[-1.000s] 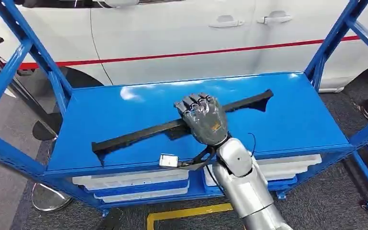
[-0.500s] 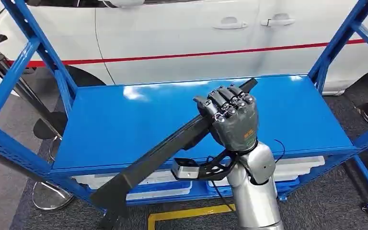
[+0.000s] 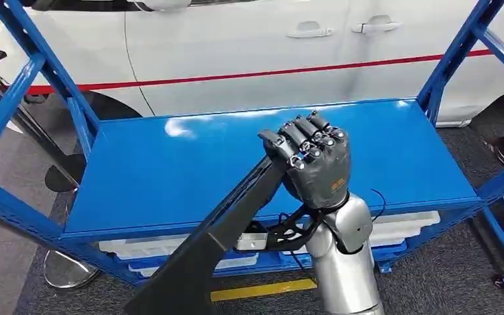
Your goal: Take the parts from the cabinet and place them on the table.
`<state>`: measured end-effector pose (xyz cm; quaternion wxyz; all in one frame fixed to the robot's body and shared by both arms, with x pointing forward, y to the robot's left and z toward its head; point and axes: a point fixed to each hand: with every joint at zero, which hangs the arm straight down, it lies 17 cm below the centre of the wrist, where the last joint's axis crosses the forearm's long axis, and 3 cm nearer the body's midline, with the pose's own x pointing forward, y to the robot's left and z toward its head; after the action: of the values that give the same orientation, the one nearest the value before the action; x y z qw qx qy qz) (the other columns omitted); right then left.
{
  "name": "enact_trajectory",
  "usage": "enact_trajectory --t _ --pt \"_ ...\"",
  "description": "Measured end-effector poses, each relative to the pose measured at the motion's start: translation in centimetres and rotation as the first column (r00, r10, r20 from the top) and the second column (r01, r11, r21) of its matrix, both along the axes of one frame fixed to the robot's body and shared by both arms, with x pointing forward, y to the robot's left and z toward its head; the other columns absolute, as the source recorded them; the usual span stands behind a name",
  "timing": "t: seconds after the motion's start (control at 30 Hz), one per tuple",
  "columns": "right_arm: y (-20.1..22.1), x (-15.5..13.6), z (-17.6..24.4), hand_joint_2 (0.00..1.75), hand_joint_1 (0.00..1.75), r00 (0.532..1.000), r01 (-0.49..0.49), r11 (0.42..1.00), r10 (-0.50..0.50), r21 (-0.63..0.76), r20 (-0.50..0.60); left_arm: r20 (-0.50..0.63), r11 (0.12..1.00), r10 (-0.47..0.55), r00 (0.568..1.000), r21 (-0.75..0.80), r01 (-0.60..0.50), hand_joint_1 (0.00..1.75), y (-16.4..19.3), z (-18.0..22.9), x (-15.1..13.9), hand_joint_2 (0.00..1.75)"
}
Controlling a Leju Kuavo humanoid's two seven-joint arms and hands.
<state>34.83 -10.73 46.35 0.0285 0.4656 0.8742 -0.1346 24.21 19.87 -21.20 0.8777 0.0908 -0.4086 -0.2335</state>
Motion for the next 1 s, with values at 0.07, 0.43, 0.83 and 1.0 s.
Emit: enact_trajectory --t 0.07,0.43,0.83,1.0 --pt "0.0 -0.1 -0.4 1.75 1.75 1.0 -0.002 1.0 0.002 -0.002 -0.009 -0.011 1.0 -0.003 1.0 0.023 0.003 0.0 0.0 -0.3 -0.6 1.75" --pt "-0.2 -0.1 -2.6 1.75 1.75 0.998 -0.009 1.0 0.009 -0.005 -0.062 -0.095 0.998 0.061 0.994 0.01 -0.061 0.0 -1.3 -1.2 -2.7 1.75" --pt "4.3 2.5 -6.3 1.75 1.75 0.848 -0.338 0.895 0.424 0.293 -0.318 -0.125 0.999 0.039 0.991 -0.004 -0.04 0.0 -2.7 -1.3 -3.1 1.75" --pt "5.8 2.4 -7.1 1.75 1.75 0.817 -0.38 0.882 0.462 0.279 -0.345 -0.124 0.999 0.036 0.992 -0.009 -0.038 0.0 -2.8 -1.3 -3.0 1.75"
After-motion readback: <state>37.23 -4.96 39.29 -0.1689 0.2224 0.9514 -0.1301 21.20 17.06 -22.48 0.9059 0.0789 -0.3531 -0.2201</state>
